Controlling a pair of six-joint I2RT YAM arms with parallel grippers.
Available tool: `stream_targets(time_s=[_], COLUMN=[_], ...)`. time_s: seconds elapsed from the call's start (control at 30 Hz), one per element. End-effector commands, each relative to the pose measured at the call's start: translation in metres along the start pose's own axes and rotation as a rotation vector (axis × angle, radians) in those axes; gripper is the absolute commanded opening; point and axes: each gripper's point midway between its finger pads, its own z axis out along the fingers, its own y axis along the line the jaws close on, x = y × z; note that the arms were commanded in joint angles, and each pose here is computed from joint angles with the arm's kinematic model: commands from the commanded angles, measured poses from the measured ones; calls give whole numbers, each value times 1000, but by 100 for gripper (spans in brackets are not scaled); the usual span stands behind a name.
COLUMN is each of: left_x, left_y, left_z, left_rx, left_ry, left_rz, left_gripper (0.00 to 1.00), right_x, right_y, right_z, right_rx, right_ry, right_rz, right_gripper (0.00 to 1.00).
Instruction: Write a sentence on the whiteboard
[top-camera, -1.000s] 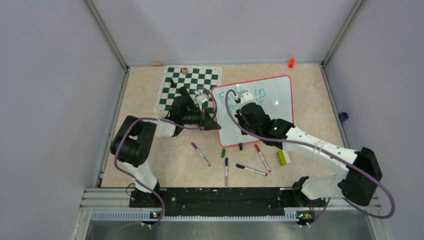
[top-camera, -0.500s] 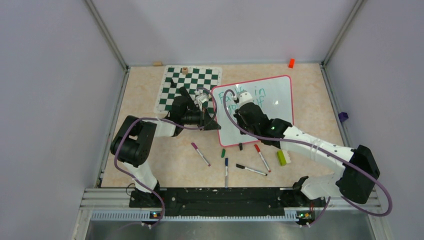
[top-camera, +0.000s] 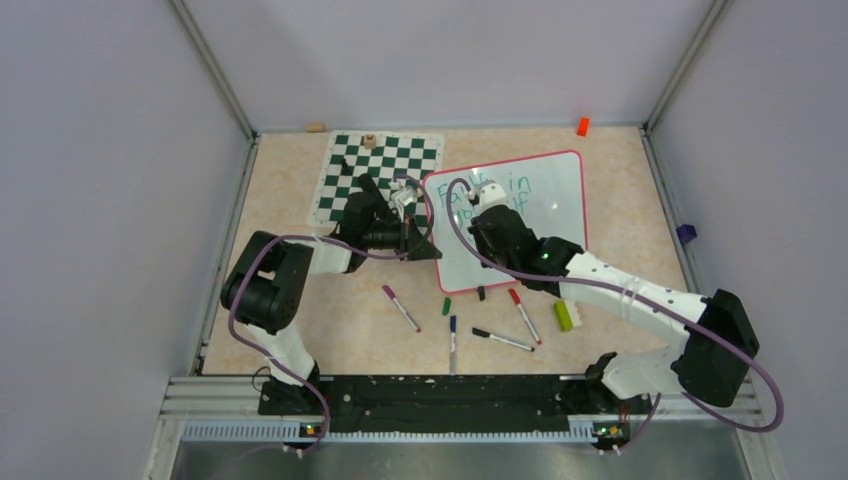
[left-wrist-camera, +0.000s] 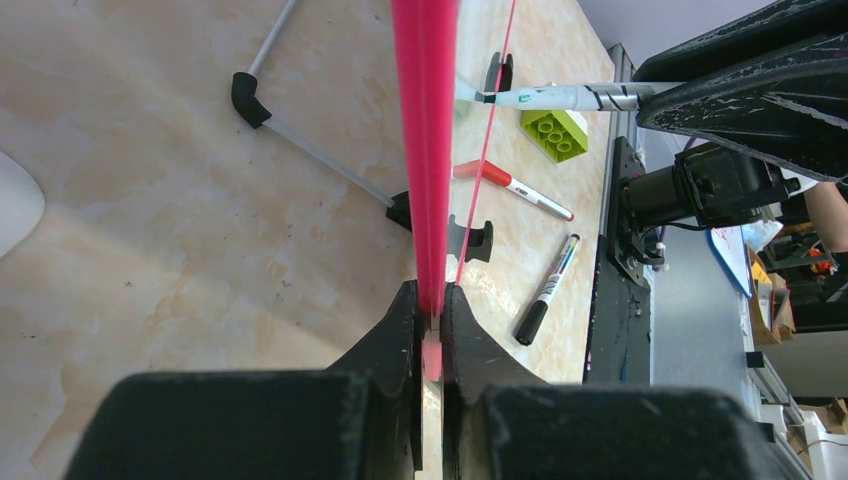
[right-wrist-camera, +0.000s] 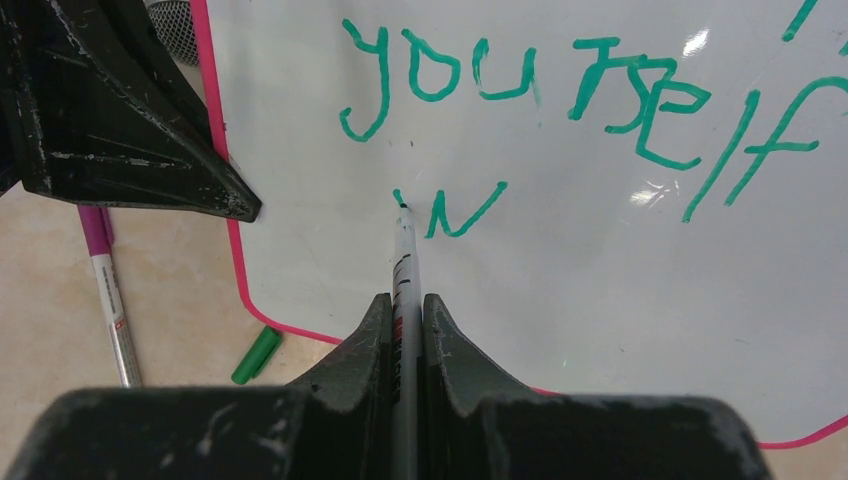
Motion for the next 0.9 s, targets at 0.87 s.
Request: stream_targets(time_s=[0.87], left_x=[-3], left_y=[-5], left_z=[-1], left_rx=[-2], left_ry=[-11], left_rz=[29], left_gripper=[0], right_x=[18], right_y=[-22], right_z=[-6], right_rx=[85], right_ry=[34], right_rz=[-9], right_gripper=[0])
